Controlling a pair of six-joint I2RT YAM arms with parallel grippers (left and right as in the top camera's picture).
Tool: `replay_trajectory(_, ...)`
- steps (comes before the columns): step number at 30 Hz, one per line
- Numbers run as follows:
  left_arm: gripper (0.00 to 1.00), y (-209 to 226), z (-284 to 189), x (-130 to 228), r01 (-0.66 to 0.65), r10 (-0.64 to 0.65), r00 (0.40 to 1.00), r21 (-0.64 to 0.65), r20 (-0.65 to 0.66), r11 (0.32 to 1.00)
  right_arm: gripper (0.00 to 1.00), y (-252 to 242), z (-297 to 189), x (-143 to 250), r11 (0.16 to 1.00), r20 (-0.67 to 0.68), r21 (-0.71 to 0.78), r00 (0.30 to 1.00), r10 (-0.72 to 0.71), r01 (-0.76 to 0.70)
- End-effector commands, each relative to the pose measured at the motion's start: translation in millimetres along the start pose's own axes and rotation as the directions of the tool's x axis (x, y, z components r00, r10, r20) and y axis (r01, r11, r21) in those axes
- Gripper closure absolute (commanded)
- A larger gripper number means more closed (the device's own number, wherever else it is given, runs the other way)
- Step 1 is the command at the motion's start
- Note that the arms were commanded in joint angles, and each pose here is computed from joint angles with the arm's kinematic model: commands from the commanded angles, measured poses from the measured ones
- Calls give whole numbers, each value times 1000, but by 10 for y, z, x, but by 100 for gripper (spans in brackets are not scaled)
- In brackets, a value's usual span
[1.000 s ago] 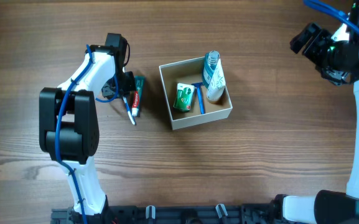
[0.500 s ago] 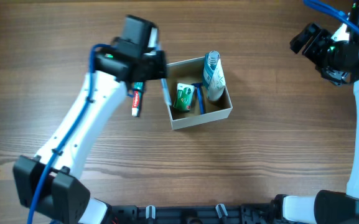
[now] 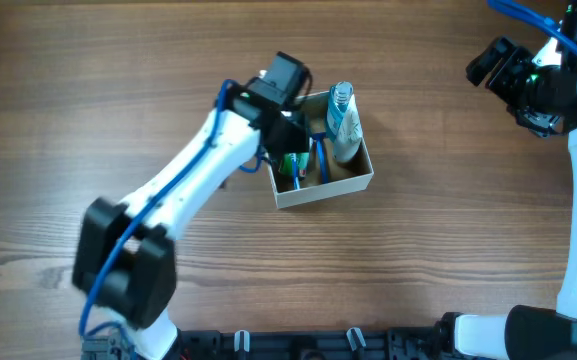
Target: Pack container
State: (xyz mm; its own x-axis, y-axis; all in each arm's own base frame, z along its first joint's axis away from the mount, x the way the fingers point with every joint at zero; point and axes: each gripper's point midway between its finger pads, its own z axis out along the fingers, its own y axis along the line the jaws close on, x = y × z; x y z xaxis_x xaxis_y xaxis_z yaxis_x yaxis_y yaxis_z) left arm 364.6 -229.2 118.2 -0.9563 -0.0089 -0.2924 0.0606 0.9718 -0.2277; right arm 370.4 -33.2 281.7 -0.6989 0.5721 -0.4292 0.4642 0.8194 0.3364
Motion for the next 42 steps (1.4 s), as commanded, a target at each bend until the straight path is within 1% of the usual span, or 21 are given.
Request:
replay_trajectory(1,38,203,-869,-260,-33,27,986,35,165,999,0,2,29,4,1000,-12,-5,1000,12,-12)
replay_trajectory(2,37,368,-950,-266,-23,24,984,-11,175,1000,0,2,29,4,1000,-12,-5,1000,12,-12)
replay_trajectory(4,31,827,-973,-241,43,-20,988,-148,155,988,0,2,29,4,1000,-12,-5,1000,12,-12)
replay_trajectory(8,29,1407,-457,-50,53,-55,998,-245,-2,968,0,2,29,4,1000,-12,-5,1000,11,-11)
replay_trajectory(9,29,1528,-265,3,66,-80,996,-260,-44,963,0,2,29,3,1000,-12,-5,1000,12,-12)
replay_trajectory(12,30,1558,289,115,-17,-16,984,-182,-176,983,0,2,29,4,1000,-12,-5,1000,12,-12)
replay_trajectory(16,29,1651,756,239,-17,-33,967,-189,-253,982,0,2,29,4,1000,-12,-5,1000,12,-12)
replay_trajectory(17,31,1672,832,271,-17,-36,963,-193,-267,981,0,2,29,4,1000,-12,-5,1000,12,-12)
replay_trajectory(18,33,1683,892,302,-17,-39,959,-192,-280,981,0,2,29,3,1000,-12,-5,1000,12,-12)
replay_trajectory(19,43,1701,944,343,-17,-43,954,-196,-297,981,0,2,29,4,1000,-12,-5,1000,11,-11)
replay_trajectory(20,62,1706,960,361,-16,-46,952,-196,-304,980,0,2,29,4,1000,-12,-5,1000,12,-12)
replay_trajectory(23,85,1689,924,375,-2,-59,950,-196,-307,981,0,2,29,4,1000,-12,-5,1000,12,-12)
replay_trajectory(24,92,1680,881,372,4,-65,950,-197,-304,980,0,2,29,3,1000,-12,-5,1000,12,-12)
replay_trajectory(25,95,1669,825,359,20,-81,952,-202,-295,979,0,2,29,4,1000,-12,-5,1000,12,-12)
replay_trajectory(29,96,1539,352,190,67,-104,975,-183,-199,981,0,2,29,4,1000,-12,-5,1000,12,-12)
replay_trajectory(32,96,1063,-327,20,142,-143,988,-14,-51,990,0,2,29,4,1000,-12,-5,1000,12,-12)
replay_trajectory(33,95,932,-508,-23,162,-162,987,17,2,987,0,2,29,4,1000,-12,-5,1000,12,-12)
replay_trajectory(35,94,563,-740,-135,100,-108,986,69,125,993,0,2,29,4,1000,-12,-5,1000,12,-12)
replay_trajectory(37,92,317,-630,-160,114,-124,980,70,156,991,0,2,29,4,1000,-12,-5,1000,12,-12)
replay_trajectory(40,90,1,-171,-6,134,-139,987,61,85,989,0,2,29,4,1000,-12,-5,1000,12,-12)
replay_trajectory(42,86,-33,72,45,123,-125,990,32,60,992,0,2,29,4,1000,-12,-5,1000,12,-12)
